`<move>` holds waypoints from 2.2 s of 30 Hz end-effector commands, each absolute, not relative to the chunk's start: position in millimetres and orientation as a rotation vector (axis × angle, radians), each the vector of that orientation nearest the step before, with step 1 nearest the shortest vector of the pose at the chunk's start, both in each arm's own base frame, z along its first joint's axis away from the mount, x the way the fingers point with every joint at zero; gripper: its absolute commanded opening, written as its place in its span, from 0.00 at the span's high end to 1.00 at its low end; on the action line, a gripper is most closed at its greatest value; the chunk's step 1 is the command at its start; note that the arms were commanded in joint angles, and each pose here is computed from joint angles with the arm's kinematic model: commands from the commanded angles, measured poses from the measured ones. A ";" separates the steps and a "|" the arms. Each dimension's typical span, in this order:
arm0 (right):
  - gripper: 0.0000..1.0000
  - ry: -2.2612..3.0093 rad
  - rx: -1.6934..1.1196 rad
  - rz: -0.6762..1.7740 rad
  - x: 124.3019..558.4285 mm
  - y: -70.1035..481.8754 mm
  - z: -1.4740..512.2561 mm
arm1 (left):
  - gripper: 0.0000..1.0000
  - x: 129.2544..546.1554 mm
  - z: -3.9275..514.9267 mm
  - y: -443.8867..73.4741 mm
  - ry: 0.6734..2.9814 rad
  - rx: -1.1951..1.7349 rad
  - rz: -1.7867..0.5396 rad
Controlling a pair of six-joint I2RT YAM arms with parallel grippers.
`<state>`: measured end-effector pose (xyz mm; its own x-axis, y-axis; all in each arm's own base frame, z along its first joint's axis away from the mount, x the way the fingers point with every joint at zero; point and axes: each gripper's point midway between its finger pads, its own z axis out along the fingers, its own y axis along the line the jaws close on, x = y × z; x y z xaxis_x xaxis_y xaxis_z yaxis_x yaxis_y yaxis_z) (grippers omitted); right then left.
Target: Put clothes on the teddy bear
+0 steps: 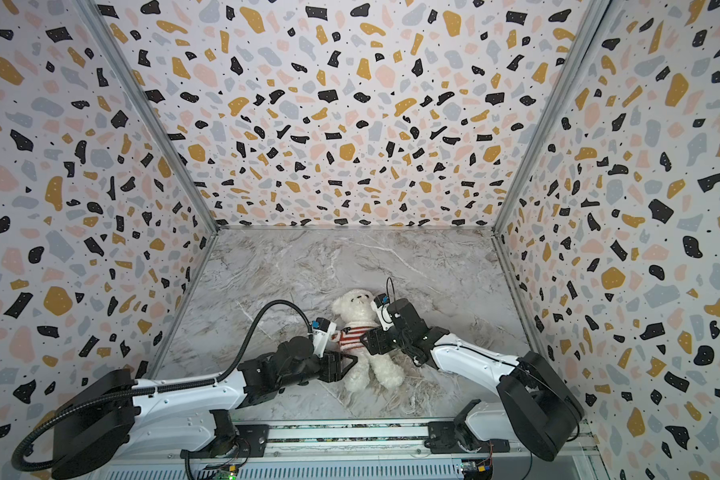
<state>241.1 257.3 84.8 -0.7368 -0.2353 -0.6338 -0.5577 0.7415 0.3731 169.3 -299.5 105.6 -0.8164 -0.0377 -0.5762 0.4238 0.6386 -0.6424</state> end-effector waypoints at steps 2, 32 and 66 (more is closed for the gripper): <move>0.29 2.376 -0.610 0.686 246.7 254.0 79.1 | 0.35 170.3 108.3 -275.0 2.304 0.275 -1.015; 0.54 2.404 -0.668 0.626 222.3 245.5 65.0 | 0.94 225.6 130.5 -261.2 2.290 0.206 -0.969; 0.54 2.394 -0.701 0.590 213.7 247.9 60.9 | 0.76 236.3 113.6 -290.5 2.308 0.168 -0.992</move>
